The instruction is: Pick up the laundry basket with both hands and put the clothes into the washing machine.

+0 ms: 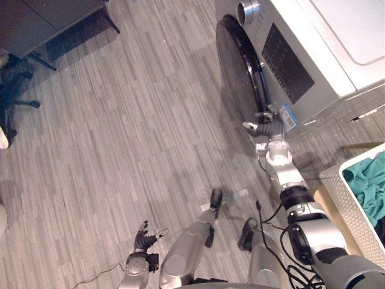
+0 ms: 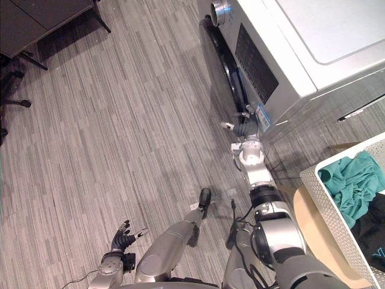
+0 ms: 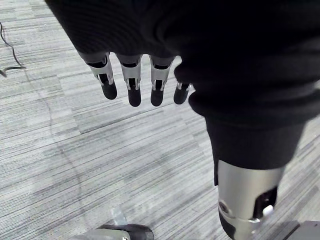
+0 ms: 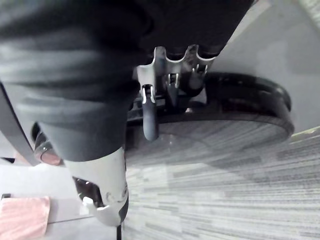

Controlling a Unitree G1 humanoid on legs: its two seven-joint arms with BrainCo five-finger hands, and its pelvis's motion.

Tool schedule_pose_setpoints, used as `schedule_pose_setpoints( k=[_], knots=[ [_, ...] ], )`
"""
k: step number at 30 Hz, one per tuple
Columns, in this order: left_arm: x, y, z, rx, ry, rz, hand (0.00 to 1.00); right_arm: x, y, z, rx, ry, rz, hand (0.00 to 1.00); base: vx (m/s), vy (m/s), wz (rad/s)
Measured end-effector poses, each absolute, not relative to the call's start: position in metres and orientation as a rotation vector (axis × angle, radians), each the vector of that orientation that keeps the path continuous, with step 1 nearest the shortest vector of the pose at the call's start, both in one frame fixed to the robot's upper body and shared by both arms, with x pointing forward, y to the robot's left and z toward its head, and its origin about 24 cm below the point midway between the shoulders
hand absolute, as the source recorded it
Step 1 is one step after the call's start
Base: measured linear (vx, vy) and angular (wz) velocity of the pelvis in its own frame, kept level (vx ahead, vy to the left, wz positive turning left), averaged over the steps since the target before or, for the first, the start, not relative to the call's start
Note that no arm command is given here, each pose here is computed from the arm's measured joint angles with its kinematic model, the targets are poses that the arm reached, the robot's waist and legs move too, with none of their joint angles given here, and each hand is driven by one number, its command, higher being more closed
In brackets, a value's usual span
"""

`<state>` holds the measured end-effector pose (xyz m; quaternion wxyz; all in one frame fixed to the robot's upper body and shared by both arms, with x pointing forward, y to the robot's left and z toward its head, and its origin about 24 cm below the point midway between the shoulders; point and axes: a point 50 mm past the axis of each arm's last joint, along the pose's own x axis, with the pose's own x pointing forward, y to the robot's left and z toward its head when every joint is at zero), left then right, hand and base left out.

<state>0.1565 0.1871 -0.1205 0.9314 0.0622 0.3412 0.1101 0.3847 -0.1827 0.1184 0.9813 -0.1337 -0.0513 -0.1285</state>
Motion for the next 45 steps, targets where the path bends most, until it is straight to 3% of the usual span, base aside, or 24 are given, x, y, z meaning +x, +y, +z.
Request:
schedule_pose_setpoints(
  k=[8, 14, 21, 25, 30, 34, 39, 45],
  knots=[
    [0.173, 0.184, -0.110, 0.083, 0.630, 0.224, 0.00, 0.412, -0.154, 0.216, -0.186, -0.313, -0.175, 0.00, -0.07, -0.046, 0.22],
    [0.190, 0.184, -0.100, 0.083, 0.567, 0.210, 0.00, 0.414, -0.124, 0.241, -0.119, -0.352, -0.117, 0.00, 0.01, -0.130, 0.46],
    [0.199, 0.181, -0.091, 0.079, 0.518, 0.196, 0.00, 0.386, -0.046, 0.318, -0.087, -0.668, 0.132, 0.00, 0.00, -0.132, 0.36],
    [0.201, 0.181, -0.089, 0.079, 0.507, 0.196, 0.00, 0.380, -0.038, 0.323, -0.092, -0.710, 0.167, 0.00, -0.08, -0.043, -0.13],
    [0.226, 0.173, -0.067, 0.088, 0.397, 0.147, 0.00, 0.378, -0.068, 0.288, -0.107, -0.681, 0.133, 0.00, -0.10, 0.003, -0.52],
    [0.250, 0.169, -0.042, 0.106, 0.279, 0.130, 0.00, 0.366, -0.104, 0.215, -0.157, -0.549, 0.120, 0.00, -0.06, 0.015, -0.70],
    [0.273, 0.166, -0.018, 0.197, 0.174, 0.072, 0.00, 0.334, -0.147, 0.124, -0.255, -0.318, 0.111, 0.00, 0.02, -0.015, -0.52],
    [0.312, 0.167, 0.029, 0.307, 0.013, 0.050, 0.00, 0.289, -0.169, 0.052, -0.281, -0.089, 0.109, 0.00, 0.03, -0.072, -0.21]
  ],
)
